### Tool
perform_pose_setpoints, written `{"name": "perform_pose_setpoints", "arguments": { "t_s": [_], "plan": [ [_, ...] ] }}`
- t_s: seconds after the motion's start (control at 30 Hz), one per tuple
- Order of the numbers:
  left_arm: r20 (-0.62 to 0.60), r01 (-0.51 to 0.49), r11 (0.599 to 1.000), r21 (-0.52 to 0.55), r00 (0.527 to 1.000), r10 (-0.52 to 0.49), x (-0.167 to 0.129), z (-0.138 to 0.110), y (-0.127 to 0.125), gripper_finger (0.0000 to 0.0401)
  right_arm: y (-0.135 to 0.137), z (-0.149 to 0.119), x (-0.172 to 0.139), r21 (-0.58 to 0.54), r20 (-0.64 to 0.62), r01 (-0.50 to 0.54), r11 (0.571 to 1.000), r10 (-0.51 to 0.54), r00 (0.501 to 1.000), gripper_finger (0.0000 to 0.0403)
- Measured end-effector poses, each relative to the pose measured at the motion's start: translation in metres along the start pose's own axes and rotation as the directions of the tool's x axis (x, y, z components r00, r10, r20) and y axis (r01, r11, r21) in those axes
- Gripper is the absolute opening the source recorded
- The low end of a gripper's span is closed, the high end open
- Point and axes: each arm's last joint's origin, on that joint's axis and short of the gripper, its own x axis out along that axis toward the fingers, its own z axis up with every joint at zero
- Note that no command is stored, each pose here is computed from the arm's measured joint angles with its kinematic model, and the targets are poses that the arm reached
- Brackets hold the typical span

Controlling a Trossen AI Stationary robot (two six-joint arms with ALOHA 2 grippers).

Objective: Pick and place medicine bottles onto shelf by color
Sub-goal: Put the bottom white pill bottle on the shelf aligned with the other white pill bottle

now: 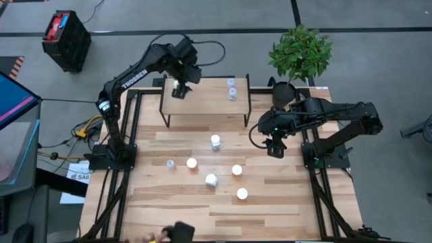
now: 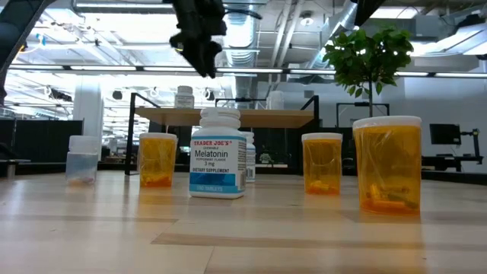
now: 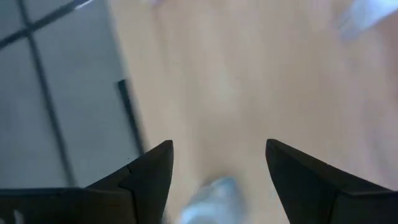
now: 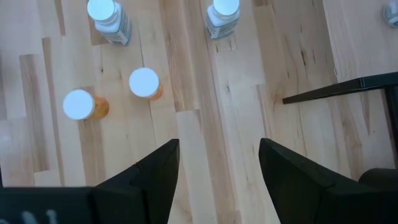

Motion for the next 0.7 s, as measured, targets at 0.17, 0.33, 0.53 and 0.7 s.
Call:
{"name": "perform_pose_setpoints", "arguments": {
  "t_s": [0.17,0.33,0.53,0.7],
  "plan": [
    [0.046,0.140,0.969,-0.204,0.990,-0.133,0.006,0.022,-0.026,0.0242,0.000,0.001,0.000,0.050,0.007,-0.002,0.999,0.002,1.000,0.0244],
    [0.029,0.295,0.907,-0.301,0.953,-0.300,0.014,0.035,-0.055,0.0242,0.002,-0.002,0.000,0.107,-0.015,0.000,0.994,0.001,1.000,0.0244],
    [0.002,0.496,0.809,-0.314,0.853,-0.522,0.028,0.045,-0.093,0.0242,0.012,-0.009,-0.002,0.092,-0.053,-0.007,0.996,0.011,0.999,0.0244],
    [-0.064,0.537,0.780,-0.320,0.810,-0.583,0.041,0.054,-0.123,0.0226,0.024,-0.012,-0.004,0.044,-0.055,-0.029,0.999,0.031,0.998,0.0244]
  ]
}}
